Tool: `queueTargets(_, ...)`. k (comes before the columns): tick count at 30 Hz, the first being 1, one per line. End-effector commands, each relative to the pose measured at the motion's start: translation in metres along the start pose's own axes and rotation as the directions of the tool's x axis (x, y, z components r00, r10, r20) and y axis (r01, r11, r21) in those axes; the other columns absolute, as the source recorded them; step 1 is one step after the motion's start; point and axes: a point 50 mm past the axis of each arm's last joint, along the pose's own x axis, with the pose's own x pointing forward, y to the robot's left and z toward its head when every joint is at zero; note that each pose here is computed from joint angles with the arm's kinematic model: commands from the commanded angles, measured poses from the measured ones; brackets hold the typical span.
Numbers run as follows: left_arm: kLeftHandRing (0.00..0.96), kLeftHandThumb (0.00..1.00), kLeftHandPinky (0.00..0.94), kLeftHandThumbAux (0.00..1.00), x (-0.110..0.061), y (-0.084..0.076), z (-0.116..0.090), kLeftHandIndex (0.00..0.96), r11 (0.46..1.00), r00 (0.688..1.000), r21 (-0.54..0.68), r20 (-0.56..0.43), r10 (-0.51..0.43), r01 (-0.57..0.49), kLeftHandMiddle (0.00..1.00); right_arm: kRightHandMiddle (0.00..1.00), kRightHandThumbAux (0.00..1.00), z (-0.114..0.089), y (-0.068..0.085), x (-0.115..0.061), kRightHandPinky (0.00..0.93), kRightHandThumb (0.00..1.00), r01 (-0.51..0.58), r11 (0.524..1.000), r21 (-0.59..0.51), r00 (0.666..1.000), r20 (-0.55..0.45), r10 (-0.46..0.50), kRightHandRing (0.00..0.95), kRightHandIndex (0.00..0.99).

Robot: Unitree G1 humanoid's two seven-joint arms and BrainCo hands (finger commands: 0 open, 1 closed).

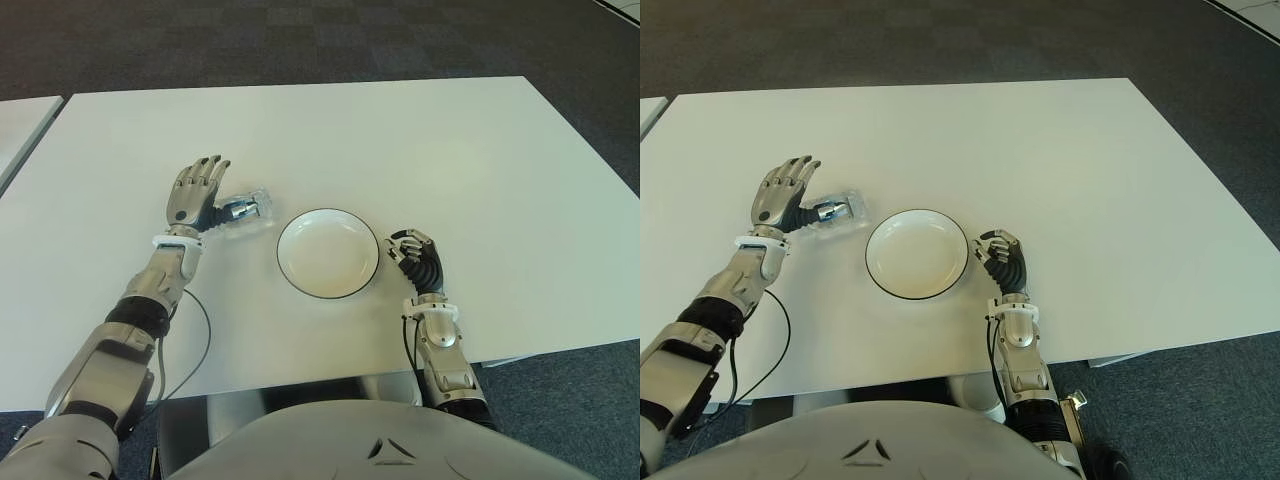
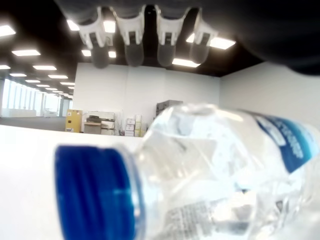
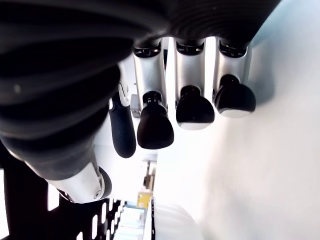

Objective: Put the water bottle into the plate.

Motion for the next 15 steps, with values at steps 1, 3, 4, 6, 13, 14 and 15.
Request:
queueTargets(1, 0.0, 0.509, 0.0, 0.116, 0.001, -0.005, 0.0, 0.0, 0.997, 0.997, 0.028, 0.04, -0.069, 0.068, 0.0, 0.827, 0.728, -0.003, 0.0, -0.002, 0.841, 0.706, 0.007, 1.0, 0.003, 1.0, -0.023, -0.007, 0.84, 0.436)
queueTargets(3, 0.0, 0.51, 0.0, 0.115, 0.001, -0.007, 0.002, 0.0, 0.996, 0.995, 0.031, 0.054, -0.088, 0.087, 0.0, 0.824, 0.728, -0.003, 0.0, -0.002, 0.837, 0.705, 0.008, 1.0, 0.004, 1.0, -0.023, -0.008, 0.837, 0.436)
queueTargets(4, 0.0, 0.51, 0.0, 0.115, 0.002, -0.007, 0.003, 0.0, 0.995, 0.993, 0.033, 0.06, -0.097, 0.095, 0.0, 0.823, 0.728, -0.003, 0.0, -0.002, 0.837, 0.706, 0.008, 1.0, 0.003, 1.0, -0.022, -0.008, 0.837, 0.436)
queueTargets(6, 0.0, 0.509, 0.0, 0.116, 0.002, -0.01, 0.005, 0.0, 0.992, 0.99, 0.04, 0.079, -0.12, 0.117, 0.0, 0.824, 0.728, -0.003, 0.0, -0.003, 0.841, 0.705, 0.008, 1.0, 0.003, 1.0, -0.02, -0.008, 0.837, 0.436)
queueTargets(13, 0.0, 0.509, 0.0, 0.122, 0.001, -0.016, 0.01, 0.0, 0.978, 0.97, 0.075, 0.133, -0.205, 0.196, 0.0, 0.837, 0.727, -0.003, -0.001, -0.004, 0.857, 0.705, 0.011, 1.0, -0.005, 1.0, -0.021, -0.011, 0.849, 0.436)
queueTargets(14, 0.0, 0.509, 0.0, 0.123, 0.001, -0.017, 0.01, 0.0, 0.975, 0.967, 0.082, 0.139, -0.215, 0.205, 0.0, 0.838, 0.728, -0.003, -0.001, -0.004, 0.858, 0.705, 0.011, 1.0, -0.006, 1.0, -0.021, -0.011, 0.85, 0.436)
queueTargets(15, 0.0, 0.509, 0.0, 0.124, 0.001, -0.017, 0.01, 0.0, 0.974, 0.965, 0.086, 0.143, -0.222, 0.211, 0.0, 0.84, 0.728, -0.003, -0.001, -0.004, 0.86, 0.705, 0.011, 1.0, -0.006, 1.0, -0.022, -0.011, 0.852, 0.436)
